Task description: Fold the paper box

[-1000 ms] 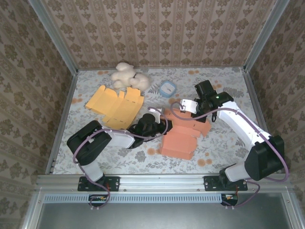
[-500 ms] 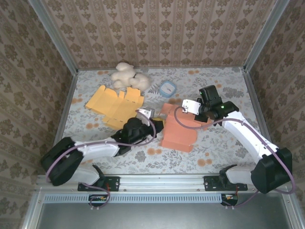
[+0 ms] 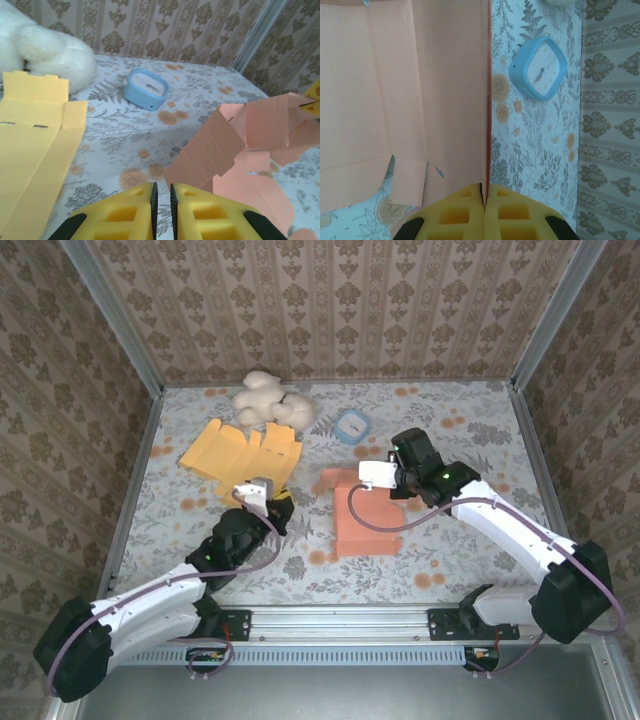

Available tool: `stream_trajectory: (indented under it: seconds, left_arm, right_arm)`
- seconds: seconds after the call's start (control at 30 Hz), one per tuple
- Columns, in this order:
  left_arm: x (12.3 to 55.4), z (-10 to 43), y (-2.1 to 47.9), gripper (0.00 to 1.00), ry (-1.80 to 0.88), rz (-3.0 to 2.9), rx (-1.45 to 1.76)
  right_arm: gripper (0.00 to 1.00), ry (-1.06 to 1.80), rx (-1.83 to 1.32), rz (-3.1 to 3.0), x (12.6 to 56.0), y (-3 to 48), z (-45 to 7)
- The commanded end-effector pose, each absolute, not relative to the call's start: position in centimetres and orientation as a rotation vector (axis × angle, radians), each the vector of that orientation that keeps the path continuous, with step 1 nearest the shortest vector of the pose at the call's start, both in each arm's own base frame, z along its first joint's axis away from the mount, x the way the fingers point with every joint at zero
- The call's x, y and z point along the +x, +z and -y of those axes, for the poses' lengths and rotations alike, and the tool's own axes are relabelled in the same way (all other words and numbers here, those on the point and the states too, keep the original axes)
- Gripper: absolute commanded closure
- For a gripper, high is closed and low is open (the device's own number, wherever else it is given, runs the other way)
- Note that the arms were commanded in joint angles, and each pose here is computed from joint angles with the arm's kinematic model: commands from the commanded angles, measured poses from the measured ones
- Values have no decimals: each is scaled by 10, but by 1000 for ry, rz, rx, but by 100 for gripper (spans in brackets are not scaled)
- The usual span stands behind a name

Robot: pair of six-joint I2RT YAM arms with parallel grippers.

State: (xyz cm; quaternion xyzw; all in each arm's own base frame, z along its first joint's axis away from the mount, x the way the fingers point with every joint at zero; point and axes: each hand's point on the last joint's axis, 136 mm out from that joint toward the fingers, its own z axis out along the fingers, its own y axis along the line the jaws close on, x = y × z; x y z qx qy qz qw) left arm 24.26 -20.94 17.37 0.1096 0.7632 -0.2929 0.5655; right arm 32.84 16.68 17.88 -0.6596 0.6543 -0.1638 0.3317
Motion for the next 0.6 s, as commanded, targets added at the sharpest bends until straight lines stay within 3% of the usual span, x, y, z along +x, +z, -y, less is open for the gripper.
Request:
stream_trajectory:
  seconds: [0.0,0.57]
  left_arm:
    - [246,196,165,82,-608,-1786,268]
    - [258,176,134,81,-538,-1811,241]
  right_arm:
    - [100,-520,-1727,-1670,339,177,-175]
    - [100,-743,-1696,-1422,363,171,-198]
